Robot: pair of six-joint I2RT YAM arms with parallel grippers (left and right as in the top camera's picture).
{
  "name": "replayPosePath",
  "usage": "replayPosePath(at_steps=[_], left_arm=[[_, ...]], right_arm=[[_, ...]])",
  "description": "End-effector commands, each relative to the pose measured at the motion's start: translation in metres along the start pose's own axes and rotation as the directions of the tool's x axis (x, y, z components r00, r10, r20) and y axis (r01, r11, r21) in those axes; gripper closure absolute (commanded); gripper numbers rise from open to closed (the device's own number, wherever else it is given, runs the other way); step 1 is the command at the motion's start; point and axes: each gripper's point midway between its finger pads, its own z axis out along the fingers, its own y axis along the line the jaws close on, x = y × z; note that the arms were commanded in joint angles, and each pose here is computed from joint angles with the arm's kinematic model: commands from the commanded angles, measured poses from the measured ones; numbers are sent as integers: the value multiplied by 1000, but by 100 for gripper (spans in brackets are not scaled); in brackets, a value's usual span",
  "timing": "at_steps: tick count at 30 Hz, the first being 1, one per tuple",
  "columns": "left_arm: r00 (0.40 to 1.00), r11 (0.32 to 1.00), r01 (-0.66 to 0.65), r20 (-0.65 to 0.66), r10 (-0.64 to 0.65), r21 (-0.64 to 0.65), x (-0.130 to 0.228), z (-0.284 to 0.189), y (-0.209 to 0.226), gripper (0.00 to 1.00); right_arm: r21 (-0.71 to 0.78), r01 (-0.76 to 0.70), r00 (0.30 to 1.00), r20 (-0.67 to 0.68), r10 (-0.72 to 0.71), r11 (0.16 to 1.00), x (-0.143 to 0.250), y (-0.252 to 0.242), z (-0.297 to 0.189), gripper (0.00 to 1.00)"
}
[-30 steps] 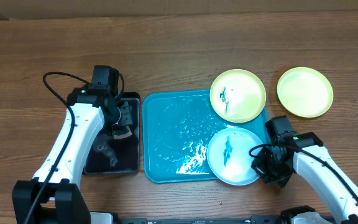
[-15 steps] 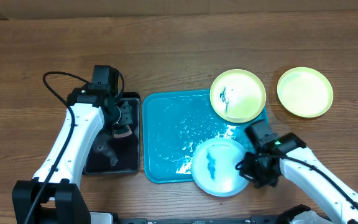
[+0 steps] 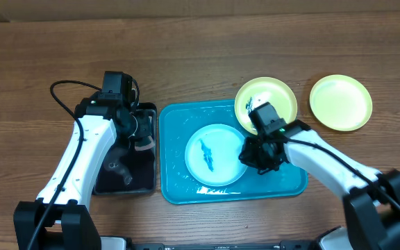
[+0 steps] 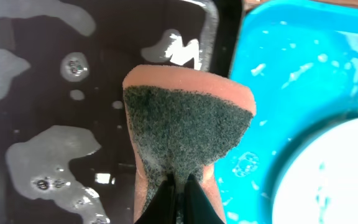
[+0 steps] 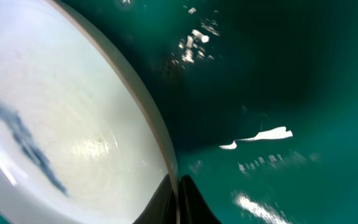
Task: Clean dirty plates on tray and stack at the side
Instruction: 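Grip the white plate rim and drag it toward tray center, then bring the sponge in the left gripper onto the white plate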
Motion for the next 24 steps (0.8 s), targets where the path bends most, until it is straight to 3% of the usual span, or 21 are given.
replayPosePath(at_steps=[1, 5, 9, 17, 24], left_arm=[[999, 996, -40, -12, 41, 79, 2, -1, -17, 96], [995, 989, -95, -3, 96, 112, 5, 0, -34, 96], [970, 945, -237, 8, 242, 224, 17, -3, -74, 96], [905, 876, -411, 1, 425, 254, 49, 12, -128, 96], [931, 938, -341, -115, 346, 66, 66, 70, -124, 96]], right_arm=[[-22, 59, 998, -6, -59, 998, -6, 16, 8, 96], [-6, 54, 998, -33, -54, 999, -6, 13, 23, 96], [-17, 65, 997, -41, -66, 998, -6, 15, 26, 96], [-23, 70, 997, -42, -71, 997, -6, 16, 26, 96], [-30, 71, 997, -40, -72, 997, -6, 18, 26, 96]])
